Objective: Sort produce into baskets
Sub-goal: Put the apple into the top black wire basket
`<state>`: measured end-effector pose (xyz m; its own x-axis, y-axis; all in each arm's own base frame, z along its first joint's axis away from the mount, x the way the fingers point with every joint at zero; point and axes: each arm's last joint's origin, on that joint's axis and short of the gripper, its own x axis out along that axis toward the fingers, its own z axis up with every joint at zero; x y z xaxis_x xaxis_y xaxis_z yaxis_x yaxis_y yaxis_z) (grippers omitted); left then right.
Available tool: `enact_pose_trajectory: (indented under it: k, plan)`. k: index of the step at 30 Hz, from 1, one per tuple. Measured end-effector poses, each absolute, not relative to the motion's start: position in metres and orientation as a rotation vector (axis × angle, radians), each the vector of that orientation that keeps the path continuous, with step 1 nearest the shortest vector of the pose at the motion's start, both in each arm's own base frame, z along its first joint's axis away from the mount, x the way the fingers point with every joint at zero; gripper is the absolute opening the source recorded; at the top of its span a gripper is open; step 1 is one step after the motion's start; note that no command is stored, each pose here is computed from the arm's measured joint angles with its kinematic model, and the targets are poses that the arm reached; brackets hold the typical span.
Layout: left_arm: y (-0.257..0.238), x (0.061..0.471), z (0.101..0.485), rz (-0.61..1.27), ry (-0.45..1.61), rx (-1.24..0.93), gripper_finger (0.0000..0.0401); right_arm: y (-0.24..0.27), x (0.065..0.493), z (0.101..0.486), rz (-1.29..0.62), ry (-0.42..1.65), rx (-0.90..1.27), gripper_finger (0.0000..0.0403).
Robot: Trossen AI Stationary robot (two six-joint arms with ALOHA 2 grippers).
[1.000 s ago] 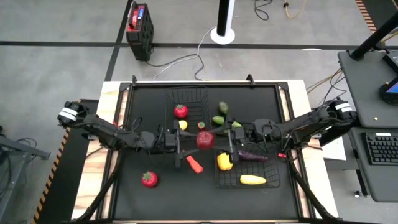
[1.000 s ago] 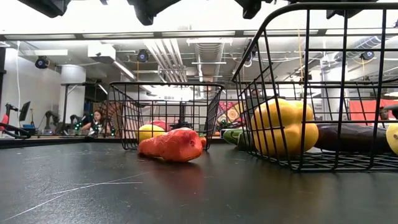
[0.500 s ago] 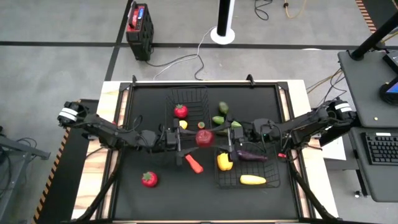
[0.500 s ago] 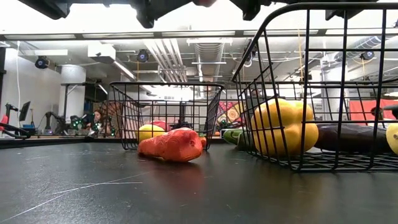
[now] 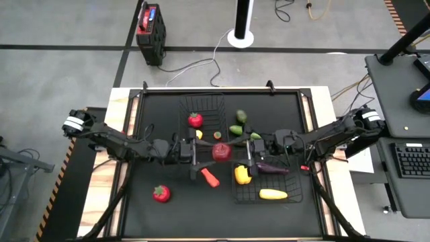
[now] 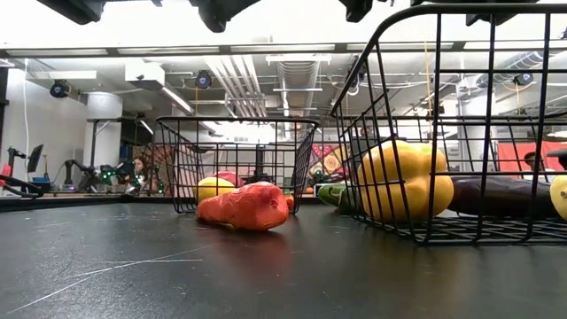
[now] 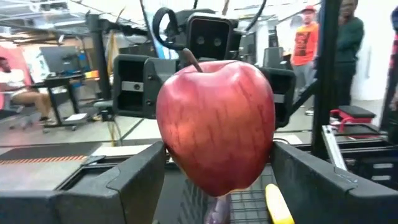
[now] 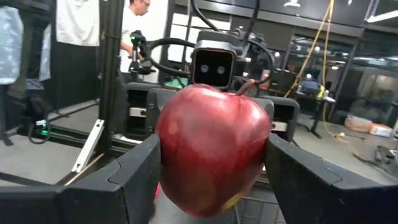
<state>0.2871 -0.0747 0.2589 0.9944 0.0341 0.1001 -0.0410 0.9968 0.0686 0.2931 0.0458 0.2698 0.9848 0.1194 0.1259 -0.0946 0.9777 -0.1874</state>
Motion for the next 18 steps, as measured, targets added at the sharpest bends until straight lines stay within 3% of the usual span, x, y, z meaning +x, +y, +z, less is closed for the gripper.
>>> enact_pose_trajectory:
  k: [5, 18]
  plan:
    - [-0.0707, 0.2877, 0.2619, 0.187, -0.098, 0.054, 0.0268, 0.0438, 0.2934, 0.2696, 0.075, -0.132, -0.18, 0.0251]
    - [-0.0709, 0.288, 0.2623, 0.176, -0.098, 0.082, 0.0268, 0.0432, 0.2934, 0.2695, 0.082, -0.129, -0.188, 0.0251]
